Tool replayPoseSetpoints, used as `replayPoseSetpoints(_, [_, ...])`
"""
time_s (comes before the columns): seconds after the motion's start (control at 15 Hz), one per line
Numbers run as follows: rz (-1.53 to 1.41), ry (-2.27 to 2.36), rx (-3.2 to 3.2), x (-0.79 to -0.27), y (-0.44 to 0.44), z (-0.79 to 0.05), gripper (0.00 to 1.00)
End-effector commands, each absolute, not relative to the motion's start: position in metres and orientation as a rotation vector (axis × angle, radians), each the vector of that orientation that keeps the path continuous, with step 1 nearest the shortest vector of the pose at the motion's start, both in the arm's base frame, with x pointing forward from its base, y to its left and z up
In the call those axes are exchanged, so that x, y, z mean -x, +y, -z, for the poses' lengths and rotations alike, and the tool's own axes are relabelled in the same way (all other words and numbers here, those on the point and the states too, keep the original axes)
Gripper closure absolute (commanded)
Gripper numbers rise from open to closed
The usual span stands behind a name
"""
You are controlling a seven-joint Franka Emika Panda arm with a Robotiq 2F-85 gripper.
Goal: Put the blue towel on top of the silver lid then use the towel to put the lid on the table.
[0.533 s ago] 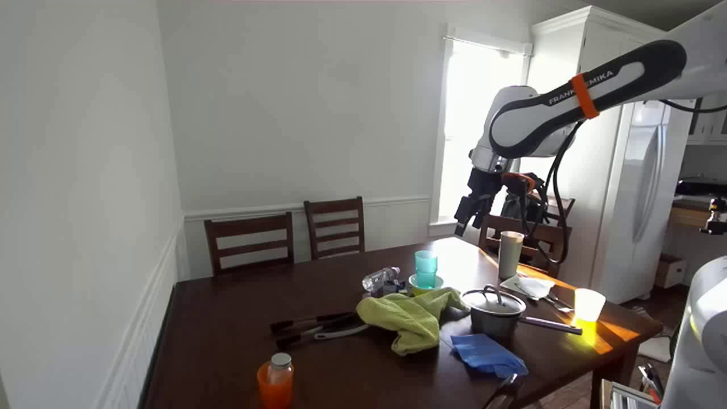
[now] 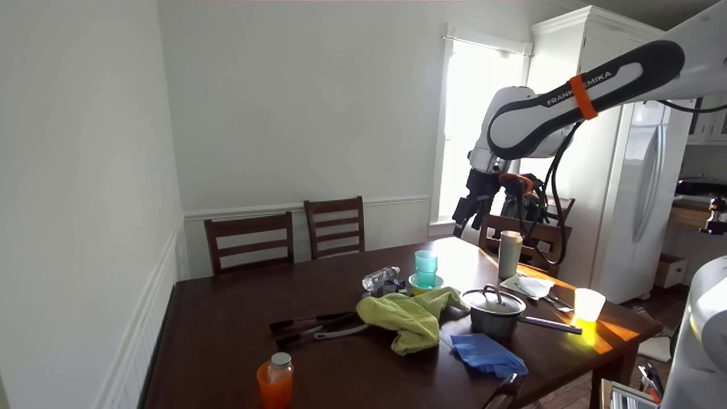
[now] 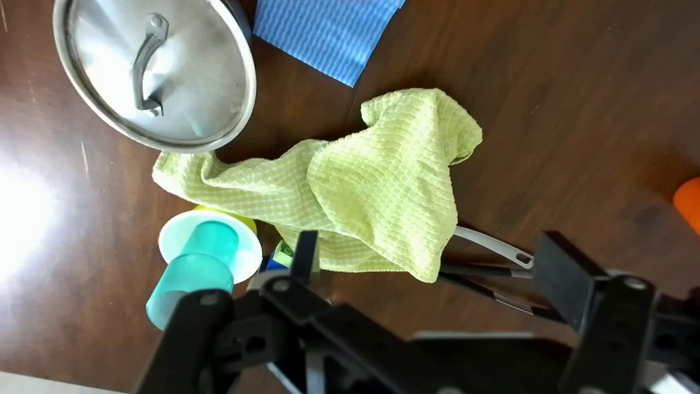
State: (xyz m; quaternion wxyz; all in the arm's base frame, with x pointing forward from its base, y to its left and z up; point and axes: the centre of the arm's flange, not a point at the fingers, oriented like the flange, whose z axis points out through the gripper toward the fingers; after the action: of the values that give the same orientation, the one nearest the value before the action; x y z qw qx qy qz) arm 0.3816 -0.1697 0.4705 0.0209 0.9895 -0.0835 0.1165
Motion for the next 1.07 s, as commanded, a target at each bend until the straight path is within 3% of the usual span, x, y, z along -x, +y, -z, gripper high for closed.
replayPoseSetpoints(0.0, [-0.235,-0.5,-3.042,-0.389,-0.149,-0.443,0.0])
replayPoseSetpoints(0.8, [0.026,-1.432,-2.758,-0.368,-0.166,-0.295,0.0])
replayPoseSetpoints(1.0, [0.021,-1.371,-2.8,-0.367,-0.163,-0.297,0.0])
